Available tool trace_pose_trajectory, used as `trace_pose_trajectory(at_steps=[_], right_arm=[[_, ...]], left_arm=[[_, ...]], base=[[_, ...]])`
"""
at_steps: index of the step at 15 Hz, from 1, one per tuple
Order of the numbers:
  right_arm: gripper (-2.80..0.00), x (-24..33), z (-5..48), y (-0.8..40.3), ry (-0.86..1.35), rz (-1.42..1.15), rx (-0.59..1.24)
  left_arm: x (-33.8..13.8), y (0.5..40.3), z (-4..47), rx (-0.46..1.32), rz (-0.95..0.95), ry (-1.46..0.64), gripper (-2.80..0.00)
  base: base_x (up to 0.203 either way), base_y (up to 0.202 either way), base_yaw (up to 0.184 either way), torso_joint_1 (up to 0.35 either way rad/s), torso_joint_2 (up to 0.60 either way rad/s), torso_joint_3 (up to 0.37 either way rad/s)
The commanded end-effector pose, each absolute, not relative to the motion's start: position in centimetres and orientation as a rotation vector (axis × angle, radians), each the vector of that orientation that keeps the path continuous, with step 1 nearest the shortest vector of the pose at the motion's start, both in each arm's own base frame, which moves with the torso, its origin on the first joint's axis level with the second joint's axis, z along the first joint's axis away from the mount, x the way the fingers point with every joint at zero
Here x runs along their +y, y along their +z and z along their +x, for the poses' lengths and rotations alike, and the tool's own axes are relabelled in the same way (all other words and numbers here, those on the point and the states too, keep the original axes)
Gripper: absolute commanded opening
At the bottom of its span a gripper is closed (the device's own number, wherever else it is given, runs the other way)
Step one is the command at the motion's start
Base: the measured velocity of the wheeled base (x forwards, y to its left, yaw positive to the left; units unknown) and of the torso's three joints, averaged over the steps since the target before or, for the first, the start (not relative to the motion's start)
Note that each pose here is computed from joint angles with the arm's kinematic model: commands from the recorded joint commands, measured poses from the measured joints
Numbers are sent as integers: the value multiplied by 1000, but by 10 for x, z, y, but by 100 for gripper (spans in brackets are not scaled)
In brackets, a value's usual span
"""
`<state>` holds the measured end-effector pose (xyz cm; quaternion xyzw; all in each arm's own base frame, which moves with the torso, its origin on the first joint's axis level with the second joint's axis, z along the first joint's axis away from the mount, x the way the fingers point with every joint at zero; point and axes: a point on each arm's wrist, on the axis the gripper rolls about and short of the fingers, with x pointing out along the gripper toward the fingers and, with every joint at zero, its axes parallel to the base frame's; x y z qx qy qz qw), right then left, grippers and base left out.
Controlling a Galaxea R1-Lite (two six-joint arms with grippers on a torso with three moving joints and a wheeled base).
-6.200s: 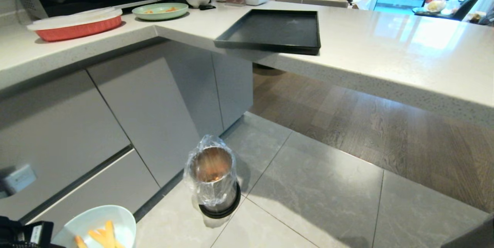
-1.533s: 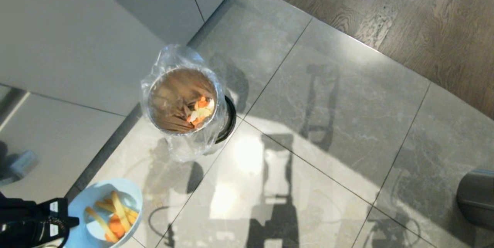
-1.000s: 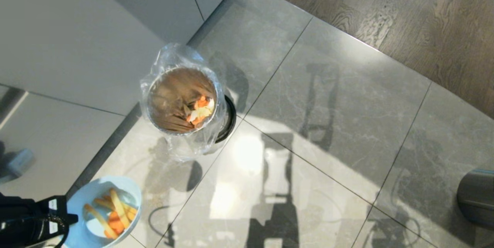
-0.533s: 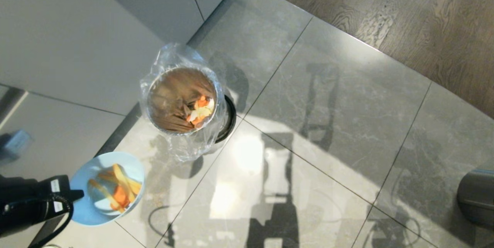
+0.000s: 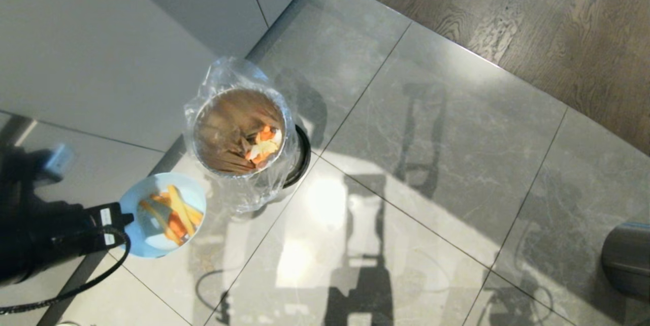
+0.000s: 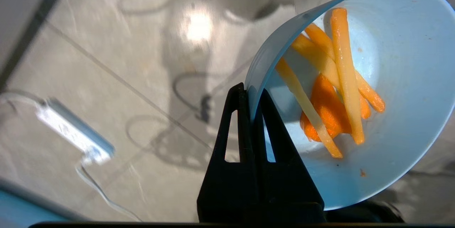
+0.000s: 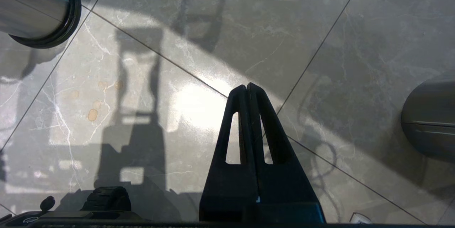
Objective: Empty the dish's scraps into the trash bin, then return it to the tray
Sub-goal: Move the bowl over the trash can
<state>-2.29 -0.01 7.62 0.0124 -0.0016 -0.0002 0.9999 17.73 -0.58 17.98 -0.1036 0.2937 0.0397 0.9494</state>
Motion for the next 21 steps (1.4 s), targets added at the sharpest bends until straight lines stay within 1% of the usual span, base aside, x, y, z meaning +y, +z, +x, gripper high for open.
trace_pose_trajectory(at_steps=[1, 5, 8, 9, 13, 15, 19, 21], right_arm=[[-280, 0, -23, 76, 0, 25, -3], [-280, 0, -23, 76, 0, 25, -4], [-280, 0, -23, 76, 0, 25, -5], [-280, 0, -23, 76, 0, 25, -3], [-280, 0, -23, 76, 0, 25, -3], [-280, 0, -23, 76, 0, 25, -5], [-280, 0, -23, 76, 0, 25, -3], [-280, 0, -23, 76, -1, 25, -5]], left_arm=[[-6, 165, 203, 536, -119, 74, -280], [-2, 165, 225, 446, 96, 45, -280], [4, 173, 245, 312, 231, 49, -280], [3, 179, 253, 259, 255, 47, -280], [2, 209, 282, 137, 375, 41, -280], [0, 217, 294, 105, 478, 11, -280], [-11, 220, 300, 45, 616, -27, -280], [-17, 221, 303, 30, 742, -46, -280]], base=[[0, 0, 0, 0, 0, 0], [0, 0, 0, 0, 0, 0], [0, 0, 0, 0, 0, 0], [0, 0, 0, 0, 0, 0], [0, 0, 0, 0, 0, 0], [0, 0, 0, 0, 0, 0], [0, 0, 0, 0, 0, 0], [0, 0, 0, 0, 0, 0]])
